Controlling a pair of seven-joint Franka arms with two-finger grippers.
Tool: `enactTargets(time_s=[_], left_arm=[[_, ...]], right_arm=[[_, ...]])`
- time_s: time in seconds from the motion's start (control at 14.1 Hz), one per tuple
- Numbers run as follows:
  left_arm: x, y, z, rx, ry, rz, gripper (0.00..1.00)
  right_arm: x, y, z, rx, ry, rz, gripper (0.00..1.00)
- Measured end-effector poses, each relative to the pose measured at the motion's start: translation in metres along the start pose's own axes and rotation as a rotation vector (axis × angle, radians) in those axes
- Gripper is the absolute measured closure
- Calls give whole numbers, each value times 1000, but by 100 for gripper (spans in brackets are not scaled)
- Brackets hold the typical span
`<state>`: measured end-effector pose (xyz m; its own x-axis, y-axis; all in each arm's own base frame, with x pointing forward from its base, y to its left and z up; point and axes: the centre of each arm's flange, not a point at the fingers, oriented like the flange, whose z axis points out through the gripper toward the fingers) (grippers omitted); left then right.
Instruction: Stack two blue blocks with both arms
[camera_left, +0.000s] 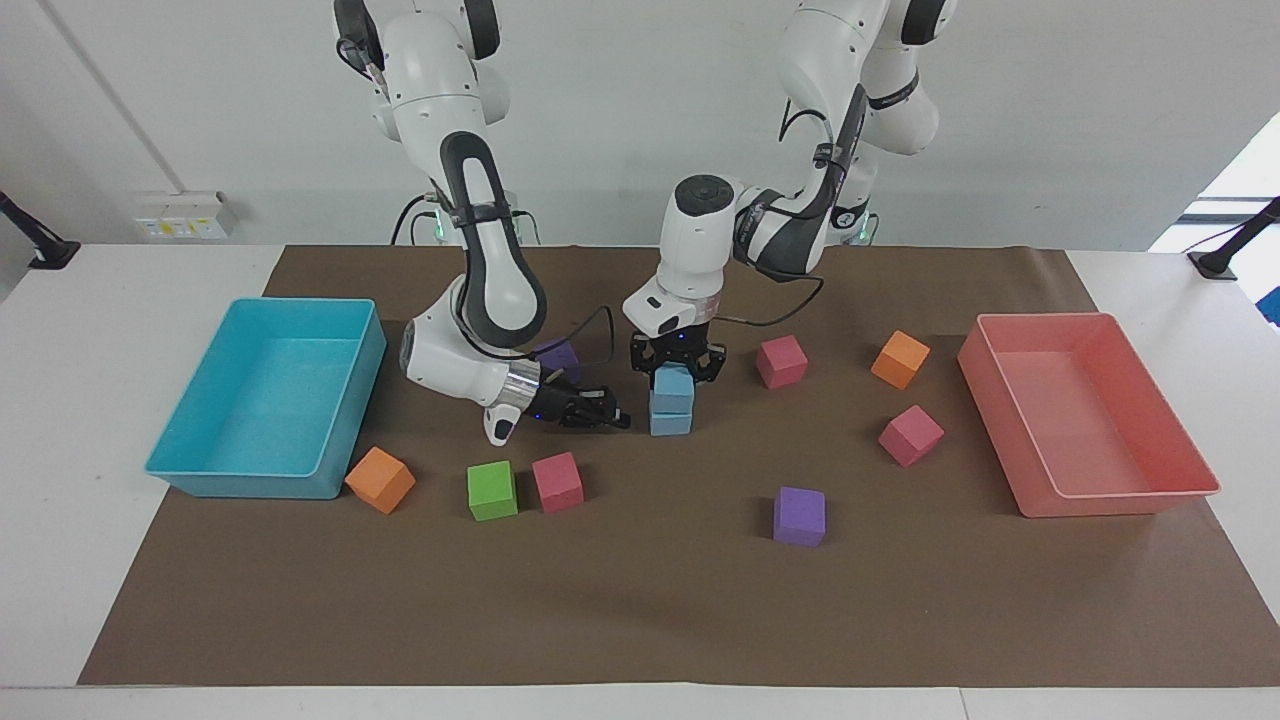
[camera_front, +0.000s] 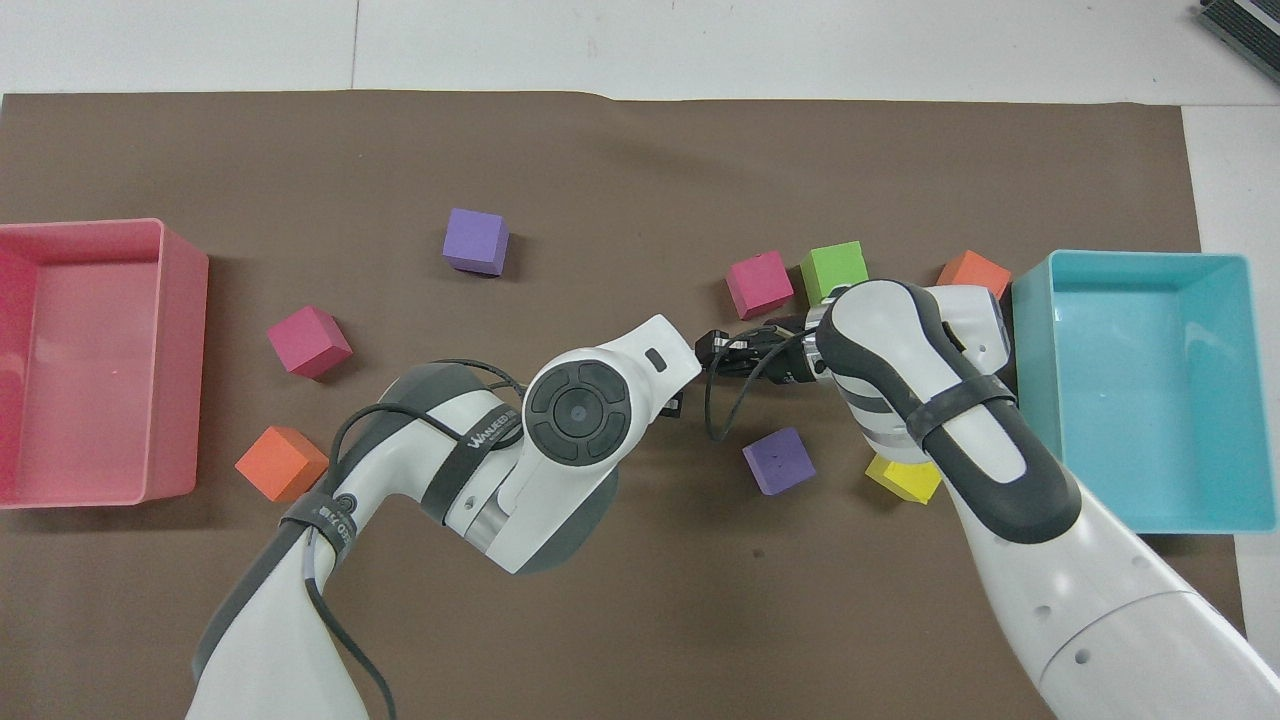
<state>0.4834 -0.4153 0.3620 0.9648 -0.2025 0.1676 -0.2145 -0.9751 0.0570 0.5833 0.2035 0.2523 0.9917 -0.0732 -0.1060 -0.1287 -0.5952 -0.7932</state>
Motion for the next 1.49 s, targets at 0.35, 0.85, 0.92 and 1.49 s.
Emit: enactTargets(time_s=[0.35,0.85,0.92,1.49], left_arm=[[-1,-2,3,-1,2,-2,42],[-1,-1,3,-6,12,-2,42],[-1,-1,3,-6,12,-2,42],[-1,-2,3,-6,13,-6,22]], right_arm=[[0,0,0,0,0,0,99],[0,0,0,0,0,0,99],[0,0,0,0,0,0,99],[0,0,0,0,0,0,99]])
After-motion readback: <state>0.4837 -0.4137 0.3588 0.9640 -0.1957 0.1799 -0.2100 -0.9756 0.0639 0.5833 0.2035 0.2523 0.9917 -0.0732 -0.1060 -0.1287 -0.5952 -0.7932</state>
